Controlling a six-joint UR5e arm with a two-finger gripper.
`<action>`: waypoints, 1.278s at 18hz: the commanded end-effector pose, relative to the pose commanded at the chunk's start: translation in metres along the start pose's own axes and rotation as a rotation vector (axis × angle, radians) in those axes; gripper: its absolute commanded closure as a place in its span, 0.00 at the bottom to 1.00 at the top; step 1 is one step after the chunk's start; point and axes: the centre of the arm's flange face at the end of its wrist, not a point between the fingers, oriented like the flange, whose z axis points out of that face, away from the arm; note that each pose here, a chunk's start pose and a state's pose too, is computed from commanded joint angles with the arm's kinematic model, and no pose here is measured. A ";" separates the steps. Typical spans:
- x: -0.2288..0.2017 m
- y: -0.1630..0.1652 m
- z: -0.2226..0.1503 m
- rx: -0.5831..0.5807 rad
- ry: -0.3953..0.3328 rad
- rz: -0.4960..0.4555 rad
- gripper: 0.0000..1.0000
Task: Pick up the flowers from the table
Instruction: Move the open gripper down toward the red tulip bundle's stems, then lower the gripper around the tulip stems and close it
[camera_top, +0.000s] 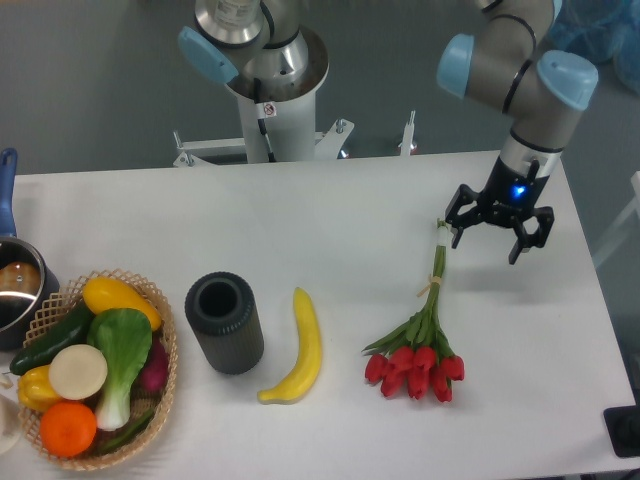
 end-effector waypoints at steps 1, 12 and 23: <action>0.000 -0.003 0.007 -0.003 0.002 0.010 0.00; 0.011 -0.020 0.059 -0.042 0.039 0.070 0.00; 0.023 -0.032 0.085 -0.051 0.057 0.118 0.05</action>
